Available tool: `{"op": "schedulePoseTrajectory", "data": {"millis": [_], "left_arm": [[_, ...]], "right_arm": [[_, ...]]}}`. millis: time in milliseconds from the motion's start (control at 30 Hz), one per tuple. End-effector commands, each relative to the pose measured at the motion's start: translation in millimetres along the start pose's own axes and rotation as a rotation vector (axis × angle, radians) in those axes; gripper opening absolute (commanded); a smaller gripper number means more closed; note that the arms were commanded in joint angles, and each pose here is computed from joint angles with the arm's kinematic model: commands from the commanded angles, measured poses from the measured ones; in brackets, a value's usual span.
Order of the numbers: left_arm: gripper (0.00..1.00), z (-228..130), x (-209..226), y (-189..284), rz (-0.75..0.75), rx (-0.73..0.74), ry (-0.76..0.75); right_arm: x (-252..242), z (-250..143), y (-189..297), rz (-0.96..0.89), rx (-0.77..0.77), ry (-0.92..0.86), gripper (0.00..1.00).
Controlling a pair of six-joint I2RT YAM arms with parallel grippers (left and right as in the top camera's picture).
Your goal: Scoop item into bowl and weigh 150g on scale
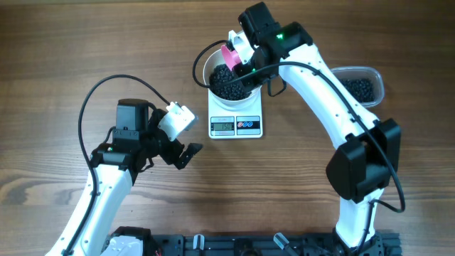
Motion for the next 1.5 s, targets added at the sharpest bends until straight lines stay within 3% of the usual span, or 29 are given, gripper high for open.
{"op": "schedulePoseTrajectory", "data": {"millis": [0, 367, 1467], "left_arm": [[1.00, 0.0, -4.5, -0.4, -0.019, -0.012, -0.021], [1.00, 0.0, -4.5, -0.4, -0.019, -0.013, -0.021], [1.00, 0.0, -4.5, -0.4, -0.019, -0.012, -0.021]], "right_arm": [[0.0, -5.0, -22.0, 0.020, 0.054, -0.004, 0.04], [-15.6, -12.1, -23.2, -0.130, 0.098, -0.010, 0.04], [-8.9, -16.5, -43.1, 0.021, 0.148, -0.009, 0.04]]}}
Point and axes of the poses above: each gripper's point midway between its finger pads, its own y axis back along the fingers, its own x axis along the line the jaws close on, z = x × y, the point moved 7 cm from there along y, back along the fingers, and after that the axes turned 4 degrees about -y, right-handed, at the moved point
